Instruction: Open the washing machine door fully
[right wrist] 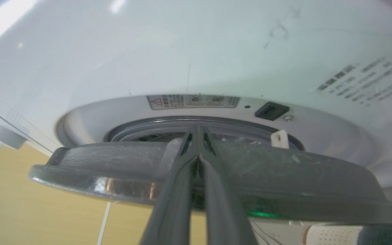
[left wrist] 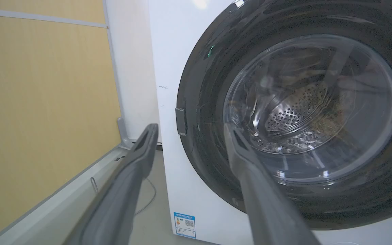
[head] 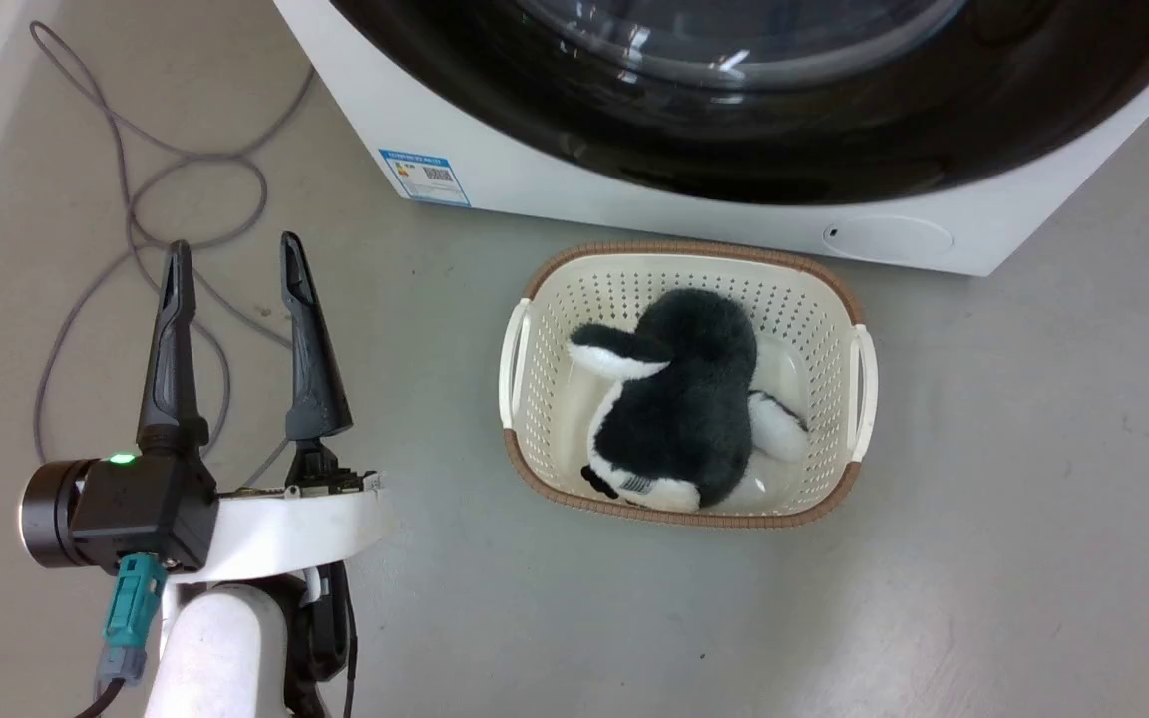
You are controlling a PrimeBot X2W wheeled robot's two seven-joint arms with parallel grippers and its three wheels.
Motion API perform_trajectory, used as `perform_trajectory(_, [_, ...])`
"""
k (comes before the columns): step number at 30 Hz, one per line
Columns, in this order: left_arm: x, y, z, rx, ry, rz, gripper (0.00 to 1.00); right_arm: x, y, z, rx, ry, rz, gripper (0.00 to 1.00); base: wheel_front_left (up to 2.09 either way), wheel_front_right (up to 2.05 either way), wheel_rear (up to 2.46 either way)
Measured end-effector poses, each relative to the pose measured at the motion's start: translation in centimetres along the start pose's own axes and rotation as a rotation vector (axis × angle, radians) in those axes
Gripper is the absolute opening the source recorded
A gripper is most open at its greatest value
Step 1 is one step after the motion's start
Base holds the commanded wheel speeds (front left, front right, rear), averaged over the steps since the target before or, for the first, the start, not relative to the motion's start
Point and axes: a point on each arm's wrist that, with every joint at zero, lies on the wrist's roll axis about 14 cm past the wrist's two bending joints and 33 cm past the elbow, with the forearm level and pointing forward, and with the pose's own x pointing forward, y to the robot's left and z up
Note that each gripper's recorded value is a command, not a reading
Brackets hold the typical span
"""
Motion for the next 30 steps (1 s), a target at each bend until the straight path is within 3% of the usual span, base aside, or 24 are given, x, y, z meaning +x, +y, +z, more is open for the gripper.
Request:
perform_trajectory(14, [-0.9,0.4,1.8,-0.016,-0.03,-0.001,1.0,-3.5,-0.8,-5.4,-0.035,0.184,-0.029,0.0,0.0,0.0,0.0])
perform_trajectory(30, [-3.0,0.1,3.4,-0.036,-0.048,-0.03,1.0,-10.7,1.0,-12.6,-0.047,0.388,0.063,0.0,0.0,0.0,0.0])
